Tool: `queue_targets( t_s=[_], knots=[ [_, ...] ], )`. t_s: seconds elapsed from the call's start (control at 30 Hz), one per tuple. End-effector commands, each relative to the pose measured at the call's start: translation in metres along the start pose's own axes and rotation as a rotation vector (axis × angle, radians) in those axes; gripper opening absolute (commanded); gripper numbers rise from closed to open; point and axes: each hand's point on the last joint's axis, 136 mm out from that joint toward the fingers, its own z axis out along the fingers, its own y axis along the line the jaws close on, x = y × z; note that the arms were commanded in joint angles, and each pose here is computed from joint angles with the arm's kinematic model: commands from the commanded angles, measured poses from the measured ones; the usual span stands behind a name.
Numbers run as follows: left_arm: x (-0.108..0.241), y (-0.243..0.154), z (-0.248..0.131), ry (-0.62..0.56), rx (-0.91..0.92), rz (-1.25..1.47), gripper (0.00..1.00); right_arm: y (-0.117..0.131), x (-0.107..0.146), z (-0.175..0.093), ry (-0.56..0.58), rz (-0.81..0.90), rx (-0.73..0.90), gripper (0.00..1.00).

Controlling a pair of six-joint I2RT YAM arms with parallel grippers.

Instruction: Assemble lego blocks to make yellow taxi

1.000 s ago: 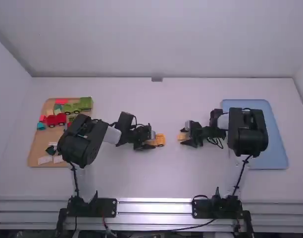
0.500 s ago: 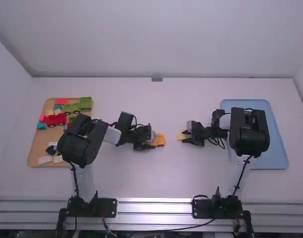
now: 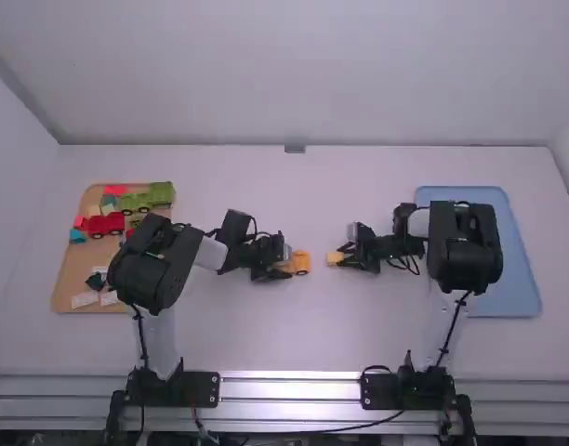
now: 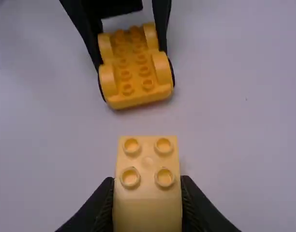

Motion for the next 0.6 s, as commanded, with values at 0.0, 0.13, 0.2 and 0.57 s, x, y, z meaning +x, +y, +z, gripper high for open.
queue_targets(
  t_s=[0.0,0.13,0.2,0.57],
  knots=[
    [-0.001,0.0,0.002,-0.012,0.011,-0.009,0.5,-0.011,-0.026,-0.006,-0.017,-0.082,0.012,0.24],
    [0.0,-0.001,0.002,-0.009,0.015,-0.015,0.5,-0.009,-0.04,0.009,-0.004,-0.133,-0.031,0.26],
    [0.0,-0.002,0.002,-0.007,0.018,-0.018,0.5,-0.006,-0.044,0.017,-0.001,-0.155,-0.05,0.26],
    [0.005,-0.007,0.002,0.003,0.026,-0.005,0.48,-0.007,-0.05,0.065,0.114,-0.157,-0.087,0.22]
  ],
)
